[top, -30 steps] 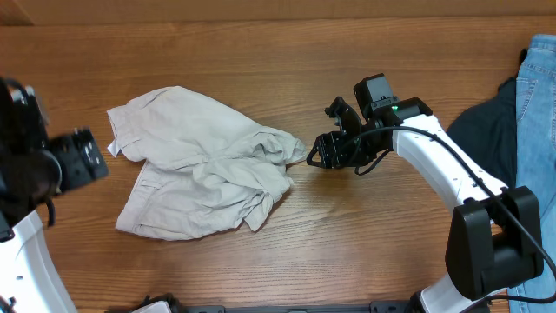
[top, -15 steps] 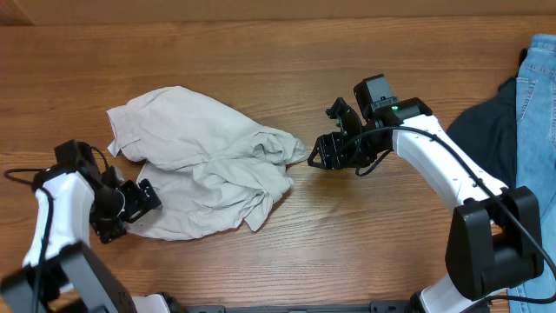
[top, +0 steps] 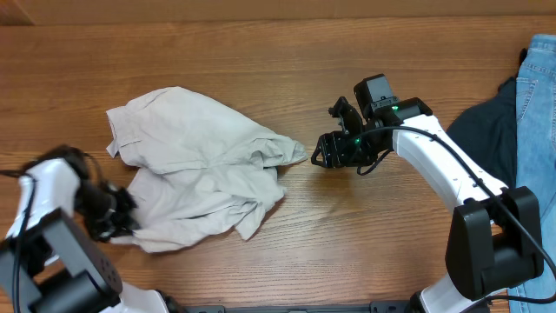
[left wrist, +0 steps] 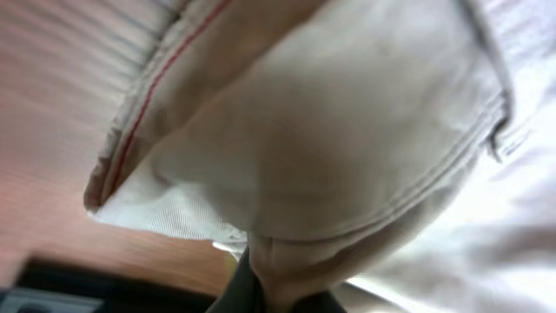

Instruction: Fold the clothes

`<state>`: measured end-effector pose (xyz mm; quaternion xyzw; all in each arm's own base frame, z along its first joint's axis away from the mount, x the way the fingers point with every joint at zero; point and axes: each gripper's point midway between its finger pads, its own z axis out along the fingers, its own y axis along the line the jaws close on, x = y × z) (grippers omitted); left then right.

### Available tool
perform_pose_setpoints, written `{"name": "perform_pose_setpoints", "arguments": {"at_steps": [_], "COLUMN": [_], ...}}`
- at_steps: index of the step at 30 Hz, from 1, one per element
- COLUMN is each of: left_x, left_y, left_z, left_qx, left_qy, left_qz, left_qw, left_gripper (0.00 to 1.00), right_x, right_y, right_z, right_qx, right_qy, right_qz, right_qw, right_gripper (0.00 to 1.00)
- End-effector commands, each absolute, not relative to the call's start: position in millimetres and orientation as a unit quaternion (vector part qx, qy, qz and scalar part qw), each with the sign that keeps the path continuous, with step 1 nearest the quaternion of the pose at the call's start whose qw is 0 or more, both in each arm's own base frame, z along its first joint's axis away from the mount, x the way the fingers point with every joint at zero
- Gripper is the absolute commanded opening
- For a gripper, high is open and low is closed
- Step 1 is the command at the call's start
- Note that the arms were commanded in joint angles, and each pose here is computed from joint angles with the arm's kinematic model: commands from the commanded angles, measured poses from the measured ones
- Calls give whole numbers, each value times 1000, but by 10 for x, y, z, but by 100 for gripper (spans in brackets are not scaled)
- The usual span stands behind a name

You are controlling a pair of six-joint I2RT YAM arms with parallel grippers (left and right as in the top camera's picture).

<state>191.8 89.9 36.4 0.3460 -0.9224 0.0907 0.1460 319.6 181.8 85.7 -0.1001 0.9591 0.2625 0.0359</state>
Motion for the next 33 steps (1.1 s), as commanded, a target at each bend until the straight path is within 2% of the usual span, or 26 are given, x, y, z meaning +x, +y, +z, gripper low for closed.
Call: {"name": "perform_pose_setpoints", "arguments": {"at_steps": [1,5,8,13,15,17,20,29,30,31,32,33], "left_x": [2255,2315,2485,2743,2827,2881,2879,2954,2954,2950,2944,2942], "left_y": [1279,1404,1279,1167,1148,1143,1139,989,989,987,988,997], "left_z": [1182,1649,1924,2336,2517,2699,2842,3162,3165,3162,3156,3151], "left_qx": [373,375,353,328,316,305,300,271,271,271,270,271], "left_qy": [-921,-919,-916,-902,-897,-893,-893,-879,-879,-879,-880,-881], "left_qz": [112,104,150,209,223,227,222,266,266,266,265,262], "left_qw": [2,-65,-118,-189,-216,-240,-251,-287,-288,-287,-286,-285], "left_gripper": [4,4,4,4,4,4,4,4,4,4,4,4], "right_x": [3092,2800,2496,1907,1792,1784,1880,2340,2307,2271,2316,2385], "right_y": [1932,2262,2618,3262,3421,3582,3778,4285,4340,4366,4309,4231], "right_z": [957,911,912,929,903,843,763,486,491,502,478,453], "right_qx": [-105,-160,-255,-402,-433,-435,-420,-329,-333,-337,-331,-323], "right_qy": [956,949,925,871,860,867,875,890,885,881,888,895], "right_qz": [273,273,280,283,268,239,218,266,282,292,276,256], "right_qw": [28,-3,-11,0,19,53,98,169,164,157,161,168], "right_gripper": [72,72,76,77,80,86,87,75,70,47,8,4]}}
